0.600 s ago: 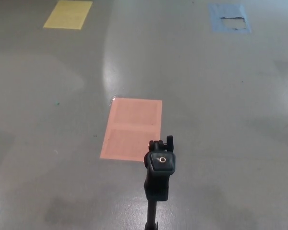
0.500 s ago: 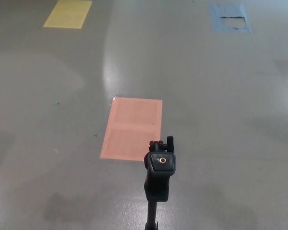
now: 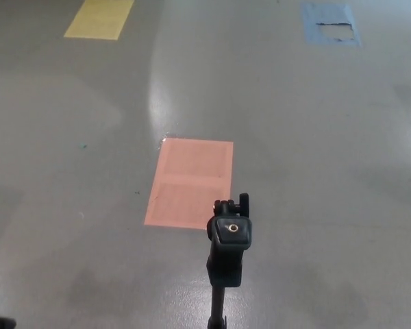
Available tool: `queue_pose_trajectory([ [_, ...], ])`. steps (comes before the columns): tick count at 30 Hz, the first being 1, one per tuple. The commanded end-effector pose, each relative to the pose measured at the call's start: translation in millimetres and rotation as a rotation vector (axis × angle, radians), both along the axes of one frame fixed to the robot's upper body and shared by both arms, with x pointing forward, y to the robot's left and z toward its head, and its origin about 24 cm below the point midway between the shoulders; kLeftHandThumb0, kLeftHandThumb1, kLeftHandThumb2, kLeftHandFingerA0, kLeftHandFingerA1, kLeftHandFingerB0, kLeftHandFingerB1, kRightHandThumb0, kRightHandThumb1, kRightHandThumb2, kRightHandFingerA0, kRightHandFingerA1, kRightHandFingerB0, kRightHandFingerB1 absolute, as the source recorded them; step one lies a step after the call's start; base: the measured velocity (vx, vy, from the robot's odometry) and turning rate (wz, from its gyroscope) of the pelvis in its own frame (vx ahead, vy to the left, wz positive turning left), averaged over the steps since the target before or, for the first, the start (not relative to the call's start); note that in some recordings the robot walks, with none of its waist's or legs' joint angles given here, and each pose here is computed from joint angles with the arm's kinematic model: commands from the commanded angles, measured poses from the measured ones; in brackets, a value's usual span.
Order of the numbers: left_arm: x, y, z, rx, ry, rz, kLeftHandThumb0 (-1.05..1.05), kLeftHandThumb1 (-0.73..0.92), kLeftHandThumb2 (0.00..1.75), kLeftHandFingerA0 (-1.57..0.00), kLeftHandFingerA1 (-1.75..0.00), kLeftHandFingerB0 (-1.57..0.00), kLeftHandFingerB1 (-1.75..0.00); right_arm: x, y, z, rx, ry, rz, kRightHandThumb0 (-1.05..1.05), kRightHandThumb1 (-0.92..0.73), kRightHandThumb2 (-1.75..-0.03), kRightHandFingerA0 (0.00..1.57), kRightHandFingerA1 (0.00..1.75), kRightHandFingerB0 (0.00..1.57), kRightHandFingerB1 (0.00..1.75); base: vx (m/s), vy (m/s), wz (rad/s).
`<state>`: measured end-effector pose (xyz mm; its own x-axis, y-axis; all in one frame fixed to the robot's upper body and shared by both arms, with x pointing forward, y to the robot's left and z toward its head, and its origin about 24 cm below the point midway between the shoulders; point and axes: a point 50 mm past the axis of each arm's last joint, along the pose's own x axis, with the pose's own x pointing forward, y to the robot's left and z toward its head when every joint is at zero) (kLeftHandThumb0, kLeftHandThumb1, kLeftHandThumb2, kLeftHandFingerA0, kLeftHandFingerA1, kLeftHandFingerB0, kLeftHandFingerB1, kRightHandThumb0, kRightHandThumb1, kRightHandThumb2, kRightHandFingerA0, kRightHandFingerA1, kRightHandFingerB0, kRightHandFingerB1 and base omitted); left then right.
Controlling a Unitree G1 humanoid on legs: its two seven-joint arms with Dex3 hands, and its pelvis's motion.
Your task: The robot uses its left hand to grab the top of a phone stand kept on the floor and rotates it anti-clockwise
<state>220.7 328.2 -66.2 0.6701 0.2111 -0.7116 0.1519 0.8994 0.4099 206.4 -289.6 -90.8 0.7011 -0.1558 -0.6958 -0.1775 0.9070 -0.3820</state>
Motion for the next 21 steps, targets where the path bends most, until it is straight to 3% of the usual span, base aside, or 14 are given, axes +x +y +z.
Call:
queue_pose_trajectory([
  [1,24,-11,26,-0.03,-0.313,-0.083,-0.91,0.51,0.95,-0.01,-0.39,0.0,-0.1,6,6,19,-0.023,-0.279,0.014,-0.83,-0.87,-1.17,0.0,0.23,0.0,0.14,0.0,0.0,0.0],
  [2,25,-11,27,-0.032,-0.318,-0.086,-0.91,0.51,0.95,-0.01,-0.39,0.0,-0.1,6,7,19,-0.024,-0.282,0.017,-0.83,-0.87,-1.17,0.0,0.23,0.0,0.14,0.0,0.0,0.0],
  [4,30,-16,36,-0.033,-0.397,-0.157,-1.01,0.56,0.63,0.0,-0.45,0.0,-0.16,5,10,22,-0.032,-0.318,0.041,-0.81,-0.85,-1.16,0.0,0.27,0.0,0.17,0.0,0.0,0.0],
  [5,33,-20,42,-0.035,-0.438,-0.199,-0.95,0.54,0.96,0.0,-0.36,0.0,-0.08,5,12,23,-0.03,-0.331,0.045,-0.76,-0.81,-1.14,0.0,0.29,0.0,0.2,0.0,0.0,0.0],
  [7,40,-33,61,-0.076,-0.548,-0.318,-0.91,0.54,0.96,0.0,-0.35,0.0,-0.11,3,13,24,-0.034,-0.345,0.056,-0.74,-0.81,-1.13,0.0,0.31,0.0,0.21,0.0,0.0,0.0],
  [8,41,-36,65,-0.087,-0.566,-0.34,-0.97,0.55,0.61,0.0,-0.41,0.0,-0.15,3,13,24,-0.034,-0.345,0.056,-0.75,-0.8,-1.12,0.0,0.31,0.0,0.21,0.0,0.0,0.0],
  [10,42,-44,75,-0.101,-0.609,-0.395,-0.97,0.52,0.57,0.0,-0.48,0.0,-0.19,2,12,24,-0.033,-0.342,0.054,-0.76,-0.81,-1.12,0.0,0.31,0.0,0.19,0.0,0.0,0.0],
  [11,42,-48,80,-0.106,-0.629,-0.42,-0.97,0.52,0.57,0.0,-0.48,0.0,-0.19,1,12,24,-0.034,-0.339,0.054,-0.76,-0.81,-1.12,0.0,0.31,0.0,0.19,0.0,0.0,0.0],
  [12,44,-58,93,-0.129,-0.675,-0.473,-0.67,0.4,0.9,0.0,-0.39,0.0,-0.36,1,11,24,-0.035,-0.333,0.053,-0.61,-0.91,-0.83,0.01,0.27,0.0,0.02,0.0,0.0,0.0],
  [13,44,-59,95,-0.134,-0.682,-0.482,-0.67,0.4,0.9,0.0,-0.39,0.0,-0.36,1,11,24,-0.036,-0.332,0.053,-0.61,-0.91,-0.83,0.01,0.27,0.0,0.02,0.0,0.0,0.0],
  [14,44,-65,104,-0.133,-0.711,-0.516,-0.65,0.36,0.89,0.0,-0.43,0.0,-0.29,1,11,24,-0.034,-0.329,0.052,-0.72,-0.79,-1.11,0.0,0.33,0.0,0.22,0.0,0.0,0.0],
  [16,44,-75,120,-0.129,-0.753,-0.574,-0.61,0.32,0.87,0.0,-0.43,0.0,-0.33,2,10,24,-0.032,-0.325,0.051,-0.71,-0.79,-1.11,0.0,0.34,0.0,0.22,0.0,0.0,0.0],
  [17,45,-83,132,-0.133,-0.78,-0.618,-0.98,0.3,0.72,-0.02,-0.38,-0.02,-0.22,3,9,24,-0.037,-0.32,0.05,-0.74,-0.79,-1.11,0.0,0.34,0.0,0.21,0.0,0.0,0.0],
  [21,44,-101,159,-0.134,-0.852,-0.717,-0.96,0.32,0.73,-0.03,-0.36,-0.03,-0.26,3,7,23,-0.053,-0.305,0.051,-0.74,-0.8,-1.12,0.0,0.35,0.0,0.21,0.0,0.0,0.0],
])
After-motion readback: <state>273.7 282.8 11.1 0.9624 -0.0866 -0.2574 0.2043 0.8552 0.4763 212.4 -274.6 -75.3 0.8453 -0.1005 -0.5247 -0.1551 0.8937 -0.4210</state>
